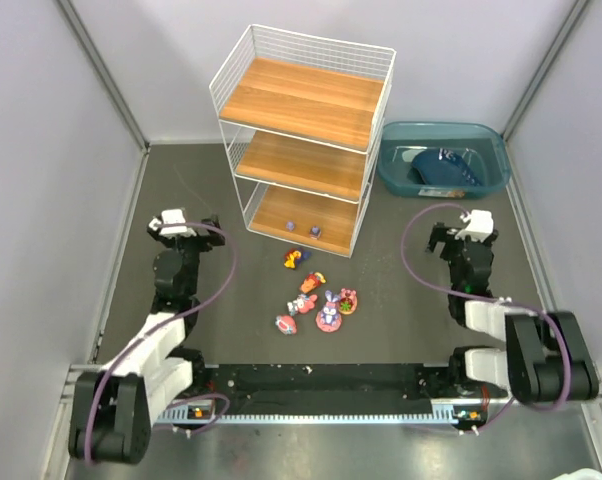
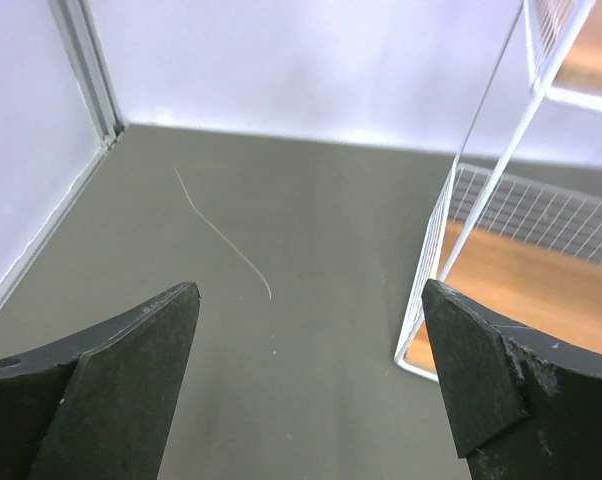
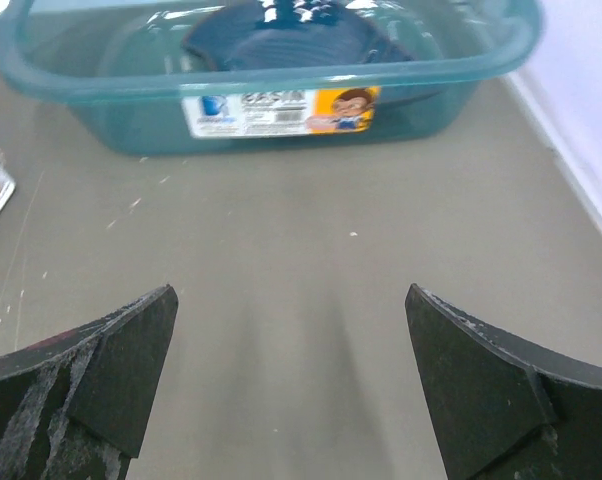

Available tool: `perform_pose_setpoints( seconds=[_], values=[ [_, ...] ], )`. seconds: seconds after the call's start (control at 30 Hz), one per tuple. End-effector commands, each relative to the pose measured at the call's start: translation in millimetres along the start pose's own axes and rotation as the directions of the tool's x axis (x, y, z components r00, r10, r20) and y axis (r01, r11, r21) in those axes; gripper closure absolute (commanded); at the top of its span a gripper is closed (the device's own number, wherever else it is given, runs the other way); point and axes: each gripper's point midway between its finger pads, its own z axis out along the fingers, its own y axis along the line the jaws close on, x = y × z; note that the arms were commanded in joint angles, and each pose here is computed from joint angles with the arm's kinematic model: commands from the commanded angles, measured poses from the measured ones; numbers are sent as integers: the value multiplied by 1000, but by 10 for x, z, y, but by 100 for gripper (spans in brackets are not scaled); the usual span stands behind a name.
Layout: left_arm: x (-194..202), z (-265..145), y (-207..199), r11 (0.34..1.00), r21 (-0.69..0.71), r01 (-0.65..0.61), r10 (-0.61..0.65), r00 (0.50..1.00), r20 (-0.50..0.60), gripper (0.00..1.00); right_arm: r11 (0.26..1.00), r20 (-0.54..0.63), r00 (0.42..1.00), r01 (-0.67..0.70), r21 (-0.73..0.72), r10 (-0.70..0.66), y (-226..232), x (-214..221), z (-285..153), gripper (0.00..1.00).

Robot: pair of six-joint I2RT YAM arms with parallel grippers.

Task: Place and organize the plastic toys onto the shelf

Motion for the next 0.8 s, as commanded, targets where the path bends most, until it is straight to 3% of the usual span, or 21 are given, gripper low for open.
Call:
perform_pose_setpoints(
  seconds=[0.0, 0.03, 0.1, 0.2, 0.33, 0.6, 0.77],
  values=[
    [-79, -104, 57, 987, -74, 141, -144, 989, -25, 1, 958, 61, 983, -183, 222, 173, -300, -548, -87, 1],
    [-136, -121, 54, 984, -75, 161, -163, 987, -15, 1, 944, -55, 981, -164, 288, 187, -376, -323, -185, 1],
    [-111, -139, 49, 980, -85, 181, -186, 982, -46, 1, 915, -33, 960, -255, 311, 279, -368, -553, -224, 1],
    [-46, -182, -140, 967, -30, 255, -256, 954, -155, 1, 900, -100, 946, -256, 352, 308, -389, -500, -318, 1],
    [-178, -277, -386, 939, 76, 335, -320, 933, -167, 1, 910, -124, 929, -303, 284, 348, -239, -580, -369, 1],
    [-104, -532, -848, 956, 221, 193, -134, 958, -255, 1, 909, -317, 854, -405, 93, 413, 277, -245, -393, 1],
    [68, -858, -1347, 906, 363, 219, -96, 940, -327, 1, 909, -372, 843, -417, 4, 389, 492, -215, -517, 1]
  ],
)
